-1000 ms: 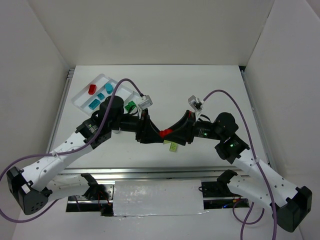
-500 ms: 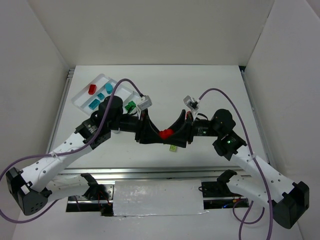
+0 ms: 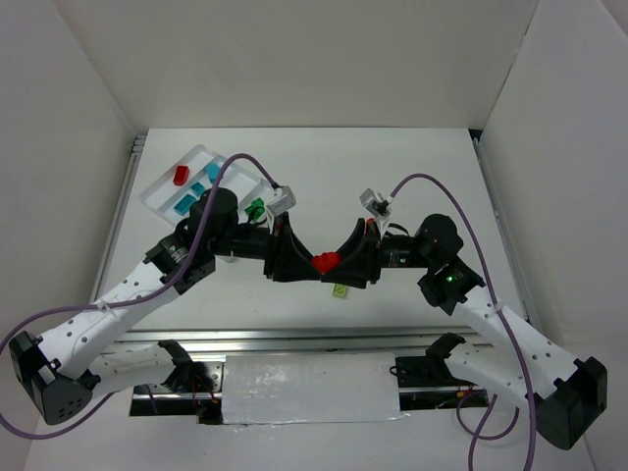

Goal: Sort the legos into containers by color

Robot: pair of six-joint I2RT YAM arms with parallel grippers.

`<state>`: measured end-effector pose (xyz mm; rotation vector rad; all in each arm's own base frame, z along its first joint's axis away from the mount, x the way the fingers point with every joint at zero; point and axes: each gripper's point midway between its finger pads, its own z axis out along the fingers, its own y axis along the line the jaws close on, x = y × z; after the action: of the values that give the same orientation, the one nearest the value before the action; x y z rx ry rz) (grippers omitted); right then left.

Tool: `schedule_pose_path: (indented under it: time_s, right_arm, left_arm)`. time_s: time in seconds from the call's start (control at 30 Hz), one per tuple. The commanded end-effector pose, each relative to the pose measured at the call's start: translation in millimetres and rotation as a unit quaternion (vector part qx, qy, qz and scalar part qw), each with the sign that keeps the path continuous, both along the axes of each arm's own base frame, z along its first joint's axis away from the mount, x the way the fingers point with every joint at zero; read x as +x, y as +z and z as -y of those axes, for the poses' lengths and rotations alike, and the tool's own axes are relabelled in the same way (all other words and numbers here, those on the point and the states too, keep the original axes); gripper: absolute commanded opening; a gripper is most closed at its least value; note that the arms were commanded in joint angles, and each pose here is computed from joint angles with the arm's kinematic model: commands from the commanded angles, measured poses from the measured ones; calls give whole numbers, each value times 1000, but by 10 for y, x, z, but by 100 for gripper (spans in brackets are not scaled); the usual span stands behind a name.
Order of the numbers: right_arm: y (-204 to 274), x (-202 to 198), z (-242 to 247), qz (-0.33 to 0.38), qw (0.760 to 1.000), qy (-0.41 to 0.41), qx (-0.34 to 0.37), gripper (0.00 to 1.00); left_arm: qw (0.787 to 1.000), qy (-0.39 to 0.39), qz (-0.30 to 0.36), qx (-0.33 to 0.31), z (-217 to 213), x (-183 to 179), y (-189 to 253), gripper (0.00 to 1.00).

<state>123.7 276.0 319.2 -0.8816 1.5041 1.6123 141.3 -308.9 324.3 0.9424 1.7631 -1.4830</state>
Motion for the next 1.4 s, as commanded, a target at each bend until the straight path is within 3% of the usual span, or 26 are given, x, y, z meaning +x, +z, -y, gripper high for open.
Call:
schedule_pose_path:
  time_s: [0.0, 0.1, 0.4, 0.5, 0.57, 0.6, 0.7, 0.73, 0.8, 0.83, 0.9, 0.93, 0.97, 1.03, 1.07, 1.1, 1.13, 1.23, 1.27, 1.37]
  right_arm:
    - [109, -90, 42, 38, 999, 15, 12, 0]
    - [39, -89, 55, 49, 999, 19, 2, 0]
    - [-206, -193, 72, 46, 994, 82, -50, 0]
    - [-259, -122, 58, 37, 995, 64, -61, 0]
    - [-269, -70, 51, 33, 996, 46, -64, 0]
    - [-278, 21, 41, 31, 997, 18, -67, 0]
    - [-278, 197, 60, 24, 996, -47, -70, 0]
    - [-258, 283, 81, 26, 994, -78, -70, 0]
    - [-253, 324, 93, 22, 993, -94, -69, 0]
    - [-242, 329, 98, 22, 993, -99, -67, 0]
    - [-241, 327, 100, 16, 993, -101, -63, 0]
    - [-225, 329, 100, 14, 993, -102, -60, 0]
    - [-226, 327, 102, 12, 993, -103, -61, 0]
    - [-227, 310, 112, 12, 993, -102, -61, 0]
    - [-234, 301, 118, 11, 993, -102, -62, 0]
    - [-246, 297, 131, 10, 993, -104, -63, 0]
    - [-242, 290, 136, 11, 993, -104, -62, 0]
    - [-261, 239, 136, 13, 994, -92, -56, 0]
    - [-281, 230, 132, 13, 995, -89, -53, 0]
    - [-303, 233, 135, 13, 995, -88, -55, 0]
  left_arm:
    - [999, 15, 43, -30, -9, 51, 244, 0]
    - [998, 52, 39, -26, -67, 188, 255, 0]
    - [997, 60, 18, -50, -192, 353, 343, 0]
    - [995, 85, 14, -46, -253, 474, 357, 0]
    - [991, 126, 1, -32, -344, 634, 312, 0]
    - [981, 195, 2, -18, -438, 866, 323, 0]
    - [918, 385, -54, 76, -948, 1447, 8, 0]
    - [853, 503, -64, 124, -1386, 1855, -218, 0]
    - [778, 598, -105, 162, -1871, 2118, -447, 0]
    - [714, 662, -130, 189, -2323, 2368, -710, 0]
    - [657, 709, -174, 189, -2686, 2575, -894, 0]
    - [607, 738, -205, 213, -3008, 2714, -1173, 0]
    - [588, 755, -208, 203, -3142, 2850, -1091, 0]
    - [515, 792, -233, 229, -3505, 2965, -1352, 0]
    - [497, 809, -231, 210, -3633, 3098, -1209, 0]
    - [469, 812, -252, 239, -3805, 3125, -1450, 0]
    - [457, 820, -249, 241, -3903, 3198, -1444, 0]
    - [435, 831, -245, 248, -4221, 3496, -1421, 0]
    - [421, 826, -254, 274, -4352, 3538, -1640, 0]
    - [408, 825, -251, 299, -4528, 3633, -1720, 0]
